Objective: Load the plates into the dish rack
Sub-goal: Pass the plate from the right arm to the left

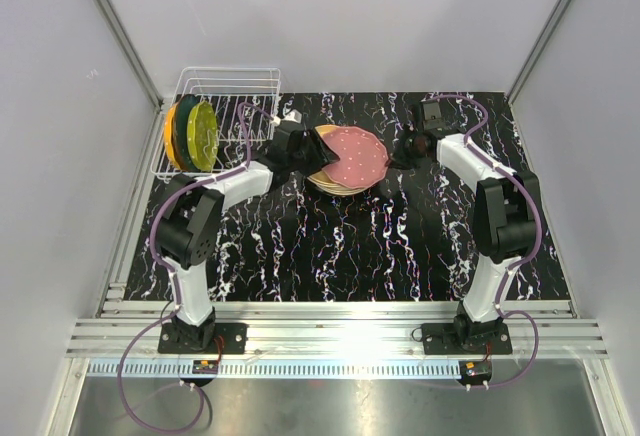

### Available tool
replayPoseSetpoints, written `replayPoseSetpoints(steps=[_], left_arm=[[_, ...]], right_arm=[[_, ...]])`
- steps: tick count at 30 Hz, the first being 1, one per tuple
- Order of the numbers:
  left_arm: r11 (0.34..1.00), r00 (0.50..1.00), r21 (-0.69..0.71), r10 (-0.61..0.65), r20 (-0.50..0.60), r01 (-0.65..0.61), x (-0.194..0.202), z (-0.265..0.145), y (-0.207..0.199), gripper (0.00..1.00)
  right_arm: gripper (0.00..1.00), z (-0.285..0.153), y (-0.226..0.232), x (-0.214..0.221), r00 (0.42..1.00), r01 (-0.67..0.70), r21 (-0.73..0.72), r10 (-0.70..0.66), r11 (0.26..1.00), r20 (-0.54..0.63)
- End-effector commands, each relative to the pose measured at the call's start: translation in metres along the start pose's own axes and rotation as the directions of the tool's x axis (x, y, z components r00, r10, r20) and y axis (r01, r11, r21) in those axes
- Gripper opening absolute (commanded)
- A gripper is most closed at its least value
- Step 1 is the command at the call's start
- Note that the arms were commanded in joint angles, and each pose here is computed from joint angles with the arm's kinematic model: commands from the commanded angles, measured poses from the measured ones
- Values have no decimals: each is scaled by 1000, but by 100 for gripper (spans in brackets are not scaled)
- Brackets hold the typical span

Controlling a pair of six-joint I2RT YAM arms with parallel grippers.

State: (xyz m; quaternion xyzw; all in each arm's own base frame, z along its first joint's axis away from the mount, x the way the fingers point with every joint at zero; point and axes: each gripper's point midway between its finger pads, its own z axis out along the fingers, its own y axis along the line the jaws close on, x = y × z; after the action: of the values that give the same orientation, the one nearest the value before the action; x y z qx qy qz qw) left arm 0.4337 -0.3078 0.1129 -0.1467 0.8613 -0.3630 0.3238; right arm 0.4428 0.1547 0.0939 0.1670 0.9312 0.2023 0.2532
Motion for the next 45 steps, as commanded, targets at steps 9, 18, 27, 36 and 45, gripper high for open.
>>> replayPoseSetpoints(steps=[9,18,27,36,45], left_arm=[[961,989,243,111,96,-132,-30,-31,-76,12],[898,966,378,155,207,-225,-56,-85,-140,0],[864,904,374,187,384,-338,-96,-168,-184,0],[866,788,208,282,547,-454,-143,-221,-198,0],[822,611,-272,558,561,-501,-183,-257,-129,0]], right_arm=[[0,-40,35,-31,995,54,-80,-47,995,89],[0,-79,63,-39,989,50,-197,-22,979,143],[50,-121,106,-37,988,37,-417,31,908,154],[73,-156,113,-36,977,62,-457,39,887,208],[87,-193,115,-28,962,102,-497,41,862,268]])
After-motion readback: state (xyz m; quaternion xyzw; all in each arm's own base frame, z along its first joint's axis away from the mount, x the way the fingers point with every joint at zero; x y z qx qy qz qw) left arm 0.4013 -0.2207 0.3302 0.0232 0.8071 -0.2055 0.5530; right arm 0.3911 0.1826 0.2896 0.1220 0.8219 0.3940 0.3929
